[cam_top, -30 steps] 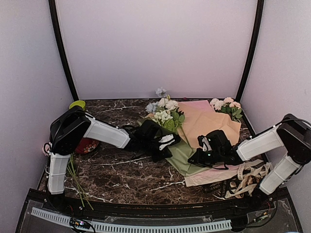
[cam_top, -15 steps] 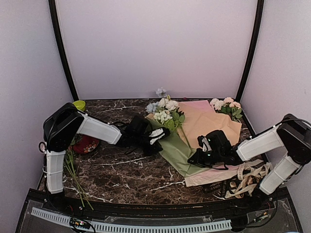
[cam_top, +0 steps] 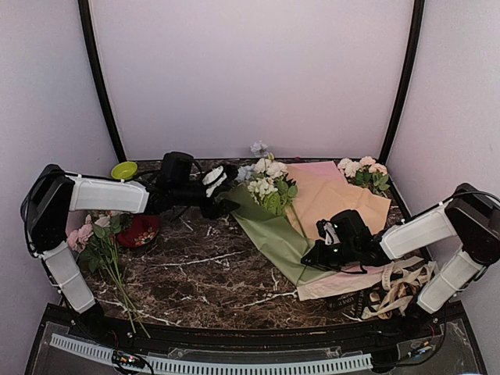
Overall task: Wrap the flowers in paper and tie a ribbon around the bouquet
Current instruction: Adjust the two-thirds folded wrapping paper at the center of the board.
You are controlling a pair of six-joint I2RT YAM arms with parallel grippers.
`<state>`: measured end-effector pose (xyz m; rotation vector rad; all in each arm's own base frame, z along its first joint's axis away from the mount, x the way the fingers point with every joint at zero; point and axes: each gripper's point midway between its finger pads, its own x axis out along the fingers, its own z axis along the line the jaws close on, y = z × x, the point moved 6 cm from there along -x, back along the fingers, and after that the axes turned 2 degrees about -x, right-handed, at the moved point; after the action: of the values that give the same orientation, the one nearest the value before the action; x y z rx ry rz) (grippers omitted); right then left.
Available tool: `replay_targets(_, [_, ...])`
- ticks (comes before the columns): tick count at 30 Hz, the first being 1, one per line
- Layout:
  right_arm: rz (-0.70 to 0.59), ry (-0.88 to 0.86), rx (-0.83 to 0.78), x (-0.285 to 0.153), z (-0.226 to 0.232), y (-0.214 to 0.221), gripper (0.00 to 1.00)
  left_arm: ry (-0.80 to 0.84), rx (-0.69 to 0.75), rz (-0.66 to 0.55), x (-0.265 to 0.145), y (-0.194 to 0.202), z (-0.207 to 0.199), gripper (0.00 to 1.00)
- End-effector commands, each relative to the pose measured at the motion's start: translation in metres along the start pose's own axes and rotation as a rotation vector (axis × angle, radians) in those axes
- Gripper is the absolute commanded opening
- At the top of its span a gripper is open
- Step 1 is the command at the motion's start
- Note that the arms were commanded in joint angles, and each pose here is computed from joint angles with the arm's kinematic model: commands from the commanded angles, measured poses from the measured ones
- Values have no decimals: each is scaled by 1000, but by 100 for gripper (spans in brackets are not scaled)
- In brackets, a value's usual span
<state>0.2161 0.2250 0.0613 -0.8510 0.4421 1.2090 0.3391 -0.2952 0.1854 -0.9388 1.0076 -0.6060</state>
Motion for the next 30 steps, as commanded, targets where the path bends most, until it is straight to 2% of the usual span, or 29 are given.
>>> replay_targets(1, [45, 10, -7, 2, 1, 6, 0, 4, 112, -39, -11, -9, 15, 73])
replay_targets(5, [50, 13, -13, 3, 2, 6, 0, 40, 193, -37, -3, -10, 18, 79])
replay_targets(11, [54, 20, -15, 3, 3, 5, 0, 204, 226, -83, 12, -18, 12, 76])
replay_targets(13, [56, 21, -14, 3, 4, 5, 0, 230, 224, -84, 15, -20, 13, 67])
replay_targets(17, [54, 24, -12, 1, 4, 6, 0, 257, 221, -73, 16, -23, 14, 15])
replay_targets(19, [56, 27, -13, 0, 3, 7, 0, 251, 212, -91, 14, -31, 16, 1])
replay_targets(24, [67, 25, -27, -2, 6, 10, 0, 179, 117, -148, 18, -51, 32, 0])
replay_targets(30, [61, 24, -25, -5, 8, 12, 0, 76, -30, -70, 45, -37, 54, 0])
